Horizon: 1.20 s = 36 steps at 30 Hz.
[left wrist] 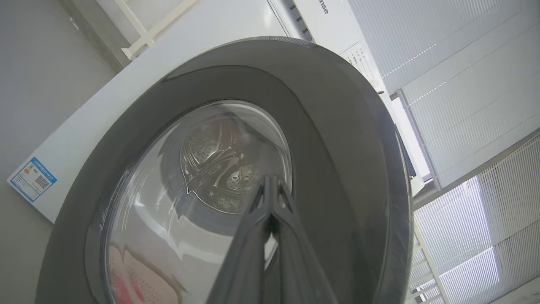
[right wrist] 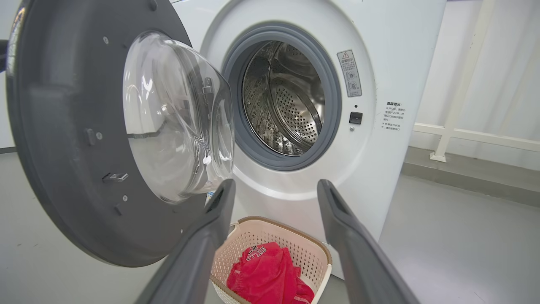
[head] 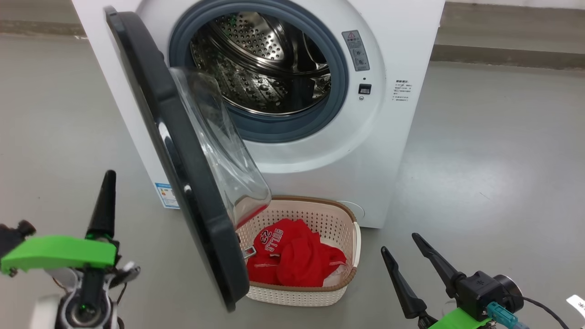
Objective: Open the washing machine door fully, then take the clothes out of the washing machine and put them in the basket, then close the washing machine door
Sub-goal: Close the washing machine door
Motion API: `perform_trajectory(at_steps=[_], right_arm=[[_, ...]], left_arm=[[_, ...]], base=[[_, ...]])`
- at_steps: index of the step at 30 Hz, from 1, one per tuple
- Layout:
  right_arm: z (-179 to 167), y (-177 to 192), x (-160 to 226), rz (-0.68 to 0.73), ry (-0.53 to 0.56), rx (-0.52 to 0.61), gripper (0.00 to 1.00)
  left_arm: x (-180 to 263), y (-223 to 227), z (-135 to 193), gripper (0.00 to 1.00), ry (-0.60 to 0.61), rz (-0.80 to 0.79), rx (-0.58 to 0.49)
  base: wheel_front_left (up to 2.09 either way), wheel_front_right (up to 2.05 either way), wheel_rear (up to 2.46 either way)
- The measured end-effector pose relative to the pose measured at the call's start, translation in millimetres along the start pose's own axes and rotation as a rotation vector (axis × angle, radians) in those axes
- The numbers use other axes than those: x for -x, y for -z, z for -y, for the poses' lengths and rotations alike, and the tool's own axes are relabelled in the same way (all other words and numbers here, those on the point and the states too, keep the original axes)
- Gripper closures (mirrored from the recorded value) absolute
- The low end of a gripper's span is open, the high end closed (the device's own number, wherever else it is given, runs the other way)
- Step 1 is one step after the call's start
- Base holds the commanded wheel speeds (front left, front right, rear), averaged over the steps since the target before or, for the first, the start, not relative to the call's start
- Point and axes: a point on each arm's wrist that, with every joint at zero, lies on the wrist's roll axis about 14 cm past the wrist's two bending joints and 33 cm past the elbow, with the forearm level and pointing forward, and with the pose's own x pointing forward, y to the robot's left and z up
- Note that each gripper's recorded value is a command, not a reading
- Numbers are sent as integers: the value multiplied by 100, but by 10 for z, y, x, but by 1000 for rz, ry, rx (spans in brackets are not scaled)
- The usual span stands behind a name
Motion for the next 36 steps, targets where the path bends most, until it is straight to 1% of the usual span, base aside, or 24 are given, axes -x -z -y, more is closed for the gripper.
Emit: perform_trajectory(at_steps=[2,4,12,18,23,28,31,36], right_arm=[[10,8,5,-2,3,-1,0],[20,13,12,-4,7,-1,0],[44,42,19,-12,14,-4,0],[39,58,12,-17,11,-5,0],[11,73,16,-21,3,-7,0],[29,86,39,-25,11,-8,0],[42,90,47,-26,16,-9,0],[58,95,60,-27,22,-10,0]], left_arm=[[-61,0,15,100,-18,-23,64],[-111,0,17,100,-40,-48,104],[-280,-24,158,100,-69,-146,302],[-373,-78,323,100,-64,-195,407],[-384,30,428,100,-54,-280,454],[-377,184,540,100,-38,-372,448],[-371,221,620,100,-15,-399,446],[-355,306,670,100,-8,-433,437]], base=[[0,0,0],[0,0,0],[0,0,0],[0,0,0],[0,0,0],[0,0,0],[0,0,0],[0,0,0]])
